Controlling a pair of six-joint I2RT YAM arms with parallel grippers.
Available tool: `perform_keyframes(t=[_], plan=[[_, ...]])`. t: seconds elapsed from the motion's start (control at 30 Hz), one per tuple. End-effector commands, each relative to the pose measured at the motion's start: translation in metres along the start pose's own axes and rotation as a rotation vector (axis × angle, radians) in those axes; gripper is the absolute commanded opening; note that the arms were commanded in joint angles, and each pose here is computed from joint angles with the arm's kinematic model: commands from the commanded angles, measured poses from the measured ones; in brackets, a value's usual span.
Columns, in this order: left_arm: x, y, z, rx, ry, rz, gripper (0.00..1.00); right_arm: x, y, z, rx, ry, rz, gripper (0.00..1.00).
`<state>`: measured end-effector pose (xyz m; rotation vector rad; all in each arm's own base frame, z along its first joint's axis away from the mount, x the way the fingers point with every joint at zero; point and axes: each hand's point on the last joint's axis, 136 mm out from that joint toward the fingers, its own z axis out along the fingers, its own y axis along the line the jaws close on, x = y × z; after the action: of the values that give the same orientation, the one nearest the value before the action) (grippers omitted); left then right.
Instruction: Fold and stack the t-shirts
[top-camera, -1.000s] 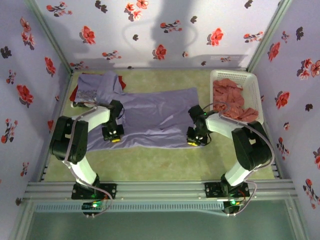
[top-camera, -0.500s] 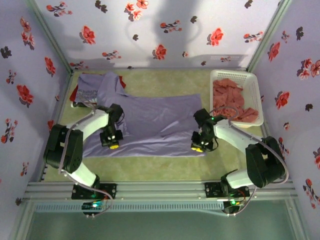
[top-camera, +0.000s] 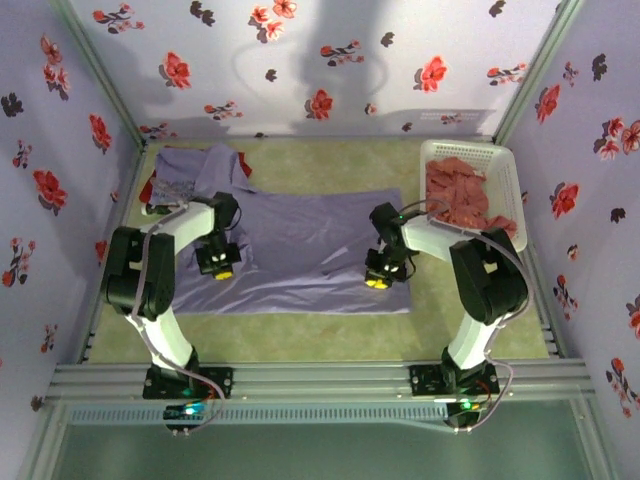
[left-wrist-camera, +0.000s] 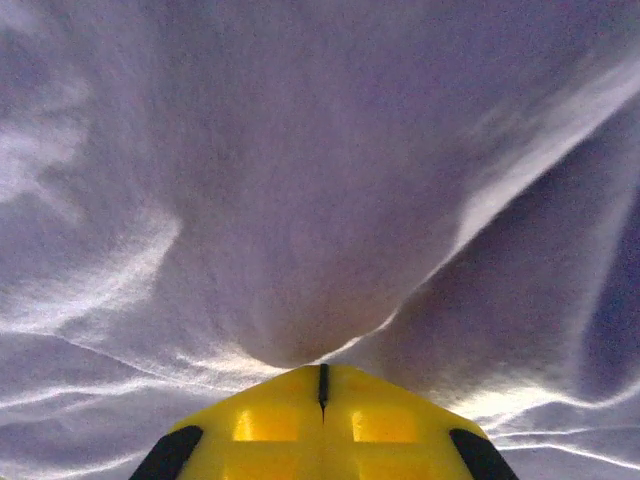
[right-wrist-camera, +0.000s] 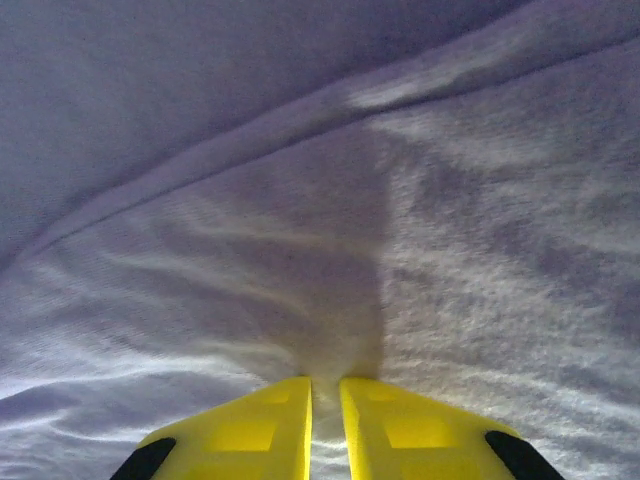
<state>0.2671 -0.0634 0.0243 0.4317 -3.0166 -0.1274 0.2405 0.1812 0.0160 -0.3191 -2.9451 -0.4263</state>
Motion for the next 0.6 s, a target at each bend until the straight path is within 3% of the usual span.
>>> perform_keyframes(t=[0.0, 0.2, 0.57], plan=[[0.01, 0.006, 0.008, -0.014, 0.015, -0.017, 0.0, 0.011, -0.011, 0.01, 0.019, 0.031, -0.016, 0.19], [0.031, 0.01, 0.028, 0.016, 0.037, -0.072, 0.0, 0.032, -0.034, 0.031, 0.033, 0.099, 0.05, 0.19], [0.072, 0.03, 0.032, 0.003, 0.059, -0.146, 0.0, 0.074, -0.054, 0.022, 0.05, 0.181, 0.079, 0.2]])
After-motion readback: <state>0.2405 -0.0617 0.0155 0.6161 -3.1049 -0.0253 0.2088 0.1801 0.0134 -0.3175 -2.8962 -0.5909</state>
